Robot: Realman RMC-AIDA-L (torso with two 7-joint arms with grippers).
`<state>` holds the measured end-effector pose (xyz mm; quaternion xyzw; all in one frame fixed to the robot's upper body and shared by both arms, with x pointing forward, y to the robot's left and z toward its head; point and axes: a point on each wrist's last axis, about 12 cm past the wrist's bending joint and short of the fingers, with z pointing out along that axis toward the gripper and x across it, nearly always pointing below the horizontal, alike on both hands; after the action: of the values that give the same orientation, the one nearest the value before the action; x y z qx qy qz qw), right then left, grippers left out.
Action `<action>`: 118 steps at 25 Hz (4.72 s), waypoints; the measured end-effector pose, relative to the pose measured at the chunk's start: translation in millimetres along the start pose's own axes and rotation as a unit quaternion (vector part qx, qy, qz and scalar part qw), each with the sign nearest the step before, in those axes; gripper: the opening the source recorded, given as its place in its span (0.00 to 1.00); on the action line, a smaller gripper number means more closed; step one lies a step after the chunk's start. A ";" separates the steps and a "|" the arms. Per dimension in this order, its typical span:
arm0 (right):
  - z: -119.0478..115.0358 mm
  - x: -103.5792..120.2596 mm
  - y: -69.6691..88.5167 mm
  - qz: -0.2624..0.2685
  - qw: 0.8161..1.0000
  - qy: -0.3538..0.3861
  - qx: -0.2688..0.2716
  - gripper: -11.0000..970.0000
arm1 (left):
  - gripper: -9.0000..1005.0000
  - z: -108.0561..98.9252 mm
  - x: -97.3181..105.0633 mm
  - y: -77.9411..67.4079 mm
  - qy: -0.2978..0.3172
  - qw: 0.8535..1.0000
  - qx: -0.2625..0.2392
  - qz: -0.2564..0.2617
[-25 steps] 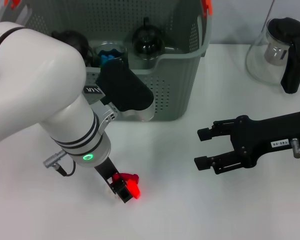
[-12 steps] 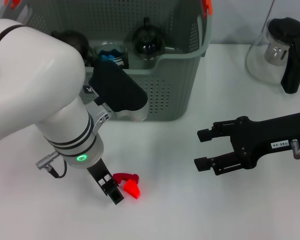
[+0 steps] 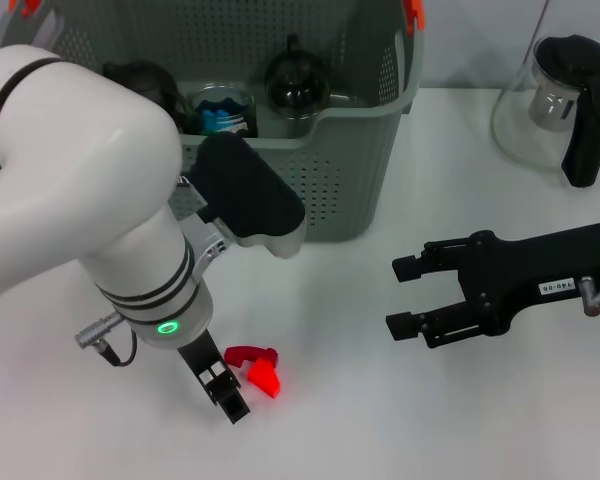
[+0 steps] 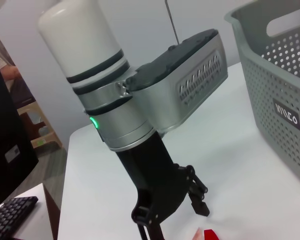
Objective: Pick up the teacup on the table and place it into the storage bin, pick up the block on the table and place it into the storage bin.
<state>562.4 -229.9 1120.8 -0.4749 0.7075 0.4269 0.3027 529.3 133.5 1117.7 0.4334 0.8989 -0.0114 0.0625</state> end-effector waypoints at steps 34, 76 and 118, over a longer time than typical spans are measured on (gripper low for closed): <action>0.3 -0.6 -0.4 -0.001 1.000 0.000 0.002 0.89 | 0.51 2.3 -2.9 -4.6 0.001 1.000 -0.002 0.006; -0.7 -2.8 1.6 -0.005 1.000 -0.003 -0.010 0.89 | 0.45 -103.8 -3.1 191.0 -0.416 0.890 -0.007 -0.188; 86.7 -15.7 -3.2 -0.014 0.984 0.173 -0.049 0.89 | 0.95 -37.6 151.4 59.3 -0.425 0.865 0.252 0.091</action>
<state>573.1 -146.7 1093.6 -0.5661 0.7206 0.3680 0.1578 478.4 291.1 1138.5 0.4672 0.7086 -0.4149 0.3279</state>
